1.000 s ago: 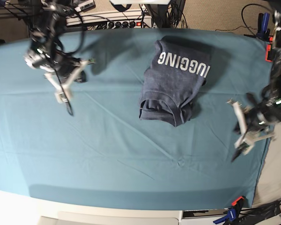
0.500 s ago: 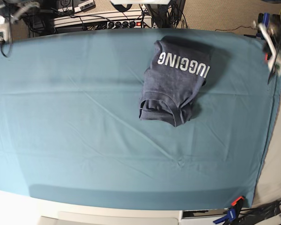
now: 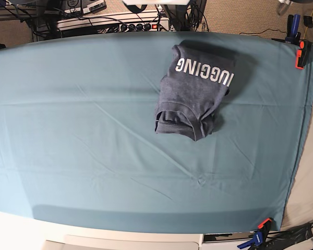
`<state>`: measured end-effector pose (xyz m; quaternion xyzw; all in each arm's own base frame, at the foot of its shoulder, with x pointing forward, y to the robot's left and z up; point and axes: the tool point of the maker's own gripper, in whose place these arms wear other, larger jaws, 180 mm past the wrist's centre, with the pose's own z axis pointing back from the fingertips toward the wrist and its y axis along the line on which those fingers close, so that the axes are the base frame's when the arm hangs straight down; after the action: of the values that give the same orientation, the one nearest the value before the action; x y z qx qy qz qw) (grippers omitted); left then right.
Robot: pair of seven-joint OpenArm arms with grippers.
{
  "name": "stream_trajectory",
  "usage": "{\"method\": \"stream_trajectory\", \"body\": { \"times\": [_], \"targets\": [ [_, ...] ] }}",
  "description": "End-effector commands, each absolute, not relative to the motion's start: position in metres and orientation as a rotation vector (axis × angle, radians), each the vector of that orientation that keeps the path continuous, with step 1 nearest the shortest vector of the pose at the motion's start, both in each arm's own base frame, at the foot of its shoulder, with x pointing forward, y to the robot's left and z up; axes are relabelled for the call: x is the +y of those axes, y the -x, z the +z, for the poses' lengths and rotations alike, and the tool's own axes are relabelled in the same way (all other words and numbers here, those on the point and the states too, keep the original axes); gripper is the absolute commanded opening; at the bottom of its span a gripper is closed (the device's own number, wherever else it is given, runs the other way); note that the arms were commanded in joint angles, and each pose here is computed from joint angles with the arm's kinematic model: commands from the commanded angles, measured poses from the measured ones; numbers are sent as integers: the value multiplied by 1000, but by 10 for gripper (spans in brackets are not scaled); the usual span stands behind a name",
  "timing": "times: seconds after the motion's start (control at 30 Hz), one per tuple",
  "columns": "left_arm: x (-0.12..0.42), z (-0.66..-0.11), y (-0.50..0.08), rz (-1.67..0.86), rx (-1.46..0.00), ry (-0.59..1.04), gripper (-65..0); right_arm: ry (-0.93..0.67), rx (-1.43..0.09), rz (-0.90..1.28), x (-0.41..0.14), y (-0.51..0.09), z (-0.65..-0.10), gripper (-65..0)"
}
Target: Fold the T-shirt properly
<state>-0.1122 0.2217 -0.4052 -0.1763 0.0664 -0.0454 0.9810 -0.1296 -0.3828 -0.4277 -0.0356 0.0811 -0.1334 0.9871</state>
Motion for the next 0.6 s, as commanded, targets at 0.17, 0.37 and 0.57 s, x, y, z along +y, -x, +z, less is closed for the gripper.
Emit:
{"method": "stream_trajectory", "body": {
  "times": [0.17, 0.37, 0.57],
  "targets": [
    [194, -471, 174, -93, 255, 329, -650, -44, 254, -369, -373, 143, -485, -650],
    [164, -553, 178, -150, 304, 240, -650, -159, 209, -355, -315, 126, -550, -650],
    [115, -606, 148, -152, 296, 297, -650, -39, 59, -226, -269, 87, -612, -650]
  ]
}}
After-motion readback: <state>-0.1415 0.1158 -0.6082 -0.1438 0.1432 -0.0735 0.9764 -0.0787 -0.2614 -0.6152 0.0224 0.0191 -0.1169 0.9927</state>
